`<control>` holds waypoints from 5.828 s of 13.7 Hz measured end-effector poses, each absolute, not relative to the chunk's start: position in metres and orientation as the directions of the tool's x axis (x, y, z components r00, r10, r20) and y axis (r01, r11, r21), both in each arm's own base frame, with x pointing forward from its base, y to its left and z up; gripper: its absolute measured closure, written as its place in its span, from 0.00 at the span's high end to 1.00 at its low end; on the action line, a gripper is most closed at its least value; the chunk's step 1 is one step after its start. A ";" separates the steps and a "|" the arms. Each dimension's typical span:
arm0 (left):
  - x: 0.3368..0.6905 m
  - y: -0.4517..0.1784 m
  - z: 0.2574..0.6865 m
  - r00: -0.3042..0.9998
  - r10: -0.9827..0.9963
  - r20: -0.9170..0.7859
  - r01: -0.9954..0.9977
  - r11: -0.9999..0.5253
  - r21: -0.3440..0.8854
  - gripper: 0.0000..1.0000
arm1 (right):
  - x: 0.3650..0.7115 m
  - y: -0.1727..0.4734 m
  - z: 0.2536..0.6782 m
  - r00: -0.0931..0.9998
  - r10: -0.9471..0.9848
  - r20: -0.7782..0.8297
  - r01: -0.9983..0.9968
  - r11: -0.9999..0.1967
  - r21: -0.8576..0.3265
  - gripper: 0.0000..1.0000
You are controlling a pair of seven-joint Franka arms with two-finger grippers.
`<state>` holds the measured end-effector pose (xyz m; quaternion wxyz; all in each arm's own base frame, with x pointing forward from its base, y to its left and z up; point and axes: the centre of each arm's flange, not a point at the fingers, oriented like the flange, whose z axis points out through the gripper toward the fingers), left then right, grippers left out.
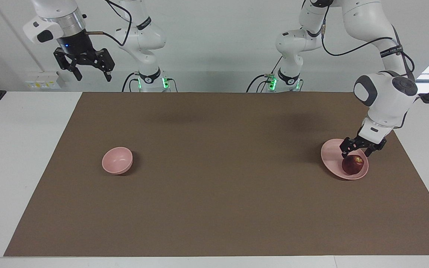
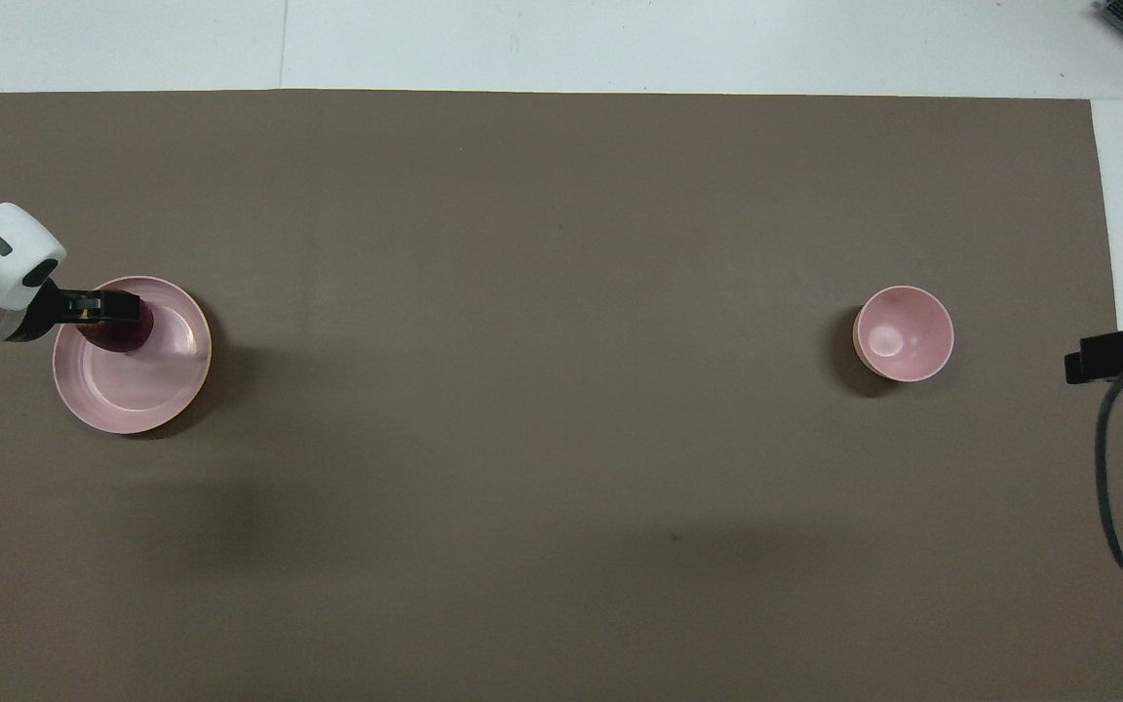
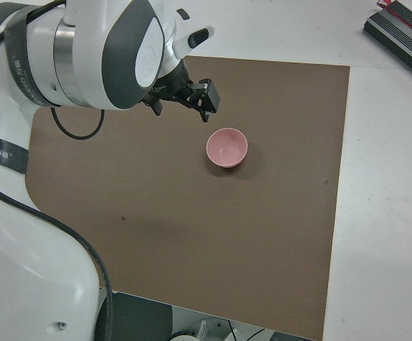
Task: Move apple from plate to bowl
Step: 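Lower the left gripper onto the red apple on the plate and grasp, then lift the apple with the left gripper while the right gripper approaches, then close the right gripper on the apple held by the left gripper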
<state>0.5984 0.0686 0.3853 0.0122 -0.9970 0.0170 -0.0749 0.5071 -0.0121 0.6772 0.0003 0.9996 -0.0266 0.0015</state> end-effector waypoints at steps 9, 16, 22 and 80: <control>0.605 0.083 0.356 0.986 -0.055 0.156 -0.051 -0.998 -0.032 1.00 | 0.507 -0.012 0.677 0.999 -0.053 0.003 -0.053 -0.999 0.001 1.00; 0.606 0.085 0.347 0.988 -0.052 0.142 -0.048 -0.998 -0.028 1.00 | 0.507 -0.012 0.677 0.999 -0.053 0.003 -0.053 -0.999 0.001 1.00; 0.606 0.084 0.346 0.989 -0.054 0.141 -0.050 -0.998 -0.029 0.68 | 0.507 -0.012 0.677 0.999 -0.053 0.003 -0.053 -0.999 0.001 1.00; 0.576 -0.279 0.529 0.997 -0.024 -0.070 0.056 -0.382 0.923 0.67 | 0.577 0.237 0.569 0.382 -0.690 -0.615 -0.912 -0.171 -0.374 1.00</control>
